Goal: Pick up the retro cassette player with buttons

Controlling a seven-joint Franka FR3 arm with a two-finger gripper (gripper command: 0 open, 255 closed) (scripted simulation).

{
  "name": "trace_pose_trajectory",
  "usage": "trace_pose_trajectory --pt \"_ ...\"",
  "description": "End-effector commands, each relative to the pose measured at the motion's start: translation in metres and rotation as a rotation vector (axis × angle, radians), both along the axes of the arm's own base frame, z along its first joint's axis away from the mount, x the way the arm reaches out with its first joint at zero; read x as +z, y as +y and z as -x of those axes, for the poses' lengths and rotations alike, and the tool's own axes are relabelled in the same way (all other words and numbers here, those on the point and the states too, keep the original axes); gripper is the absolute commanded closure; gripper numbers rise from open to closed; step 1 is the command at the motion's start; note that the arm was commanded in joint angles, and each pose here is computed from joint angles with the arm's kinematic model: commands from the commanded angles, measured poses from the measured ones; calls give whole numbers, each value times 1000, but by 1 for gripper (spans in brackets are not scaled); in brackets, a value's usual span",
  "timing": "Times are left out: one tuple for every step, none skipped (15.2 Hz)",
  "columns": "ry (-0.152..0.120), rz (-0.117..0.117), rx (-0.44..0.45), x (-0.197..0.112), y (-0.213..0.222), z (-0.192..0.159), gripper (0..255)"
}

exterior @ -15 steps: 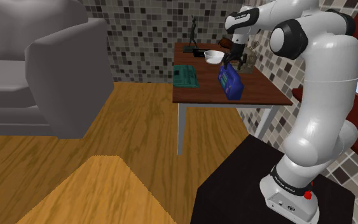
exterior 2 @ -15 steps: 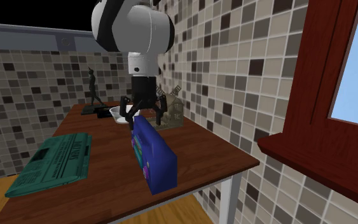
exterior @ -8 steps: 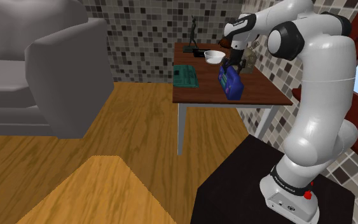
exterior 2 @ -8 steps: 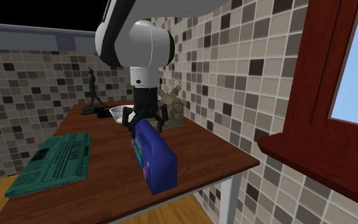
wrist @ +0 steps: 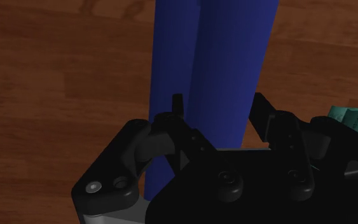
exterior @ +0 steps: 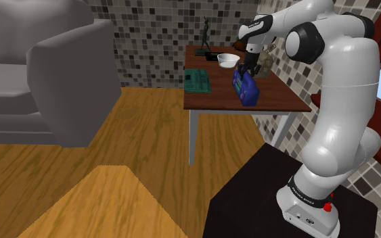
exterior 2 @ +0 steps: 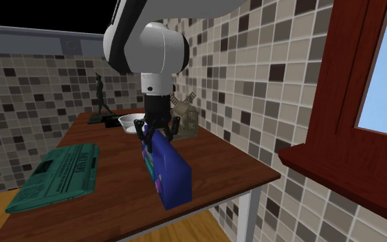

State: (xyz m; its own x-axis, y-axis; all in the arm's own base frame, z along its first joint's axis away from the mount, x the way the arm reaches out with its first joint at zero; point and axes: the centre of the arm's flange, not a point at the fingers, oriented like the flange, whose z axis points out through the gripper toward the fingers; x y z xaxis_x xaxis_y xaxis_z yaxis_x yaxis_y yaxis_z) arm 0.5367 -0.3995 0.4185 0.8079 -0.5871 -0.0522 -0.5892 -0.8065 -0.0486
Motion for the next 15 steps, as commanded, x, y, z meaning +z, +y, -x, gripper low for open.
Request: trace_pose_trajectory --pt "6 -1 -1 -3 -1 1 255" --pt "6 -1 -1 -3 -2 0 255" --pt "5 -1 -1 -4 0 -2 255" --pt "5 -1 -1 2 0 -2 255" --pt "5 -1 -1 7 0 -2 255" --pt "5 -1 -1 12 0 -2 255" --pt "5 -1 -1 17 0 -2 255" --pt "5 -1 -1 23 0 -2 255" --pt "5 -1 -1 28 0 -2 255" --pt "5 -1 -1 33 0 -2 255" --pt "5 -1 -1 39 0 -2 255" --pt "5 -1 -1 44 0 -2 255" --pt "5 -1 -1 49 0 -2 255" --pt "5 -1 -1 54 0 -2 255" --pt "5 -1 -1 60 0 -2 255"
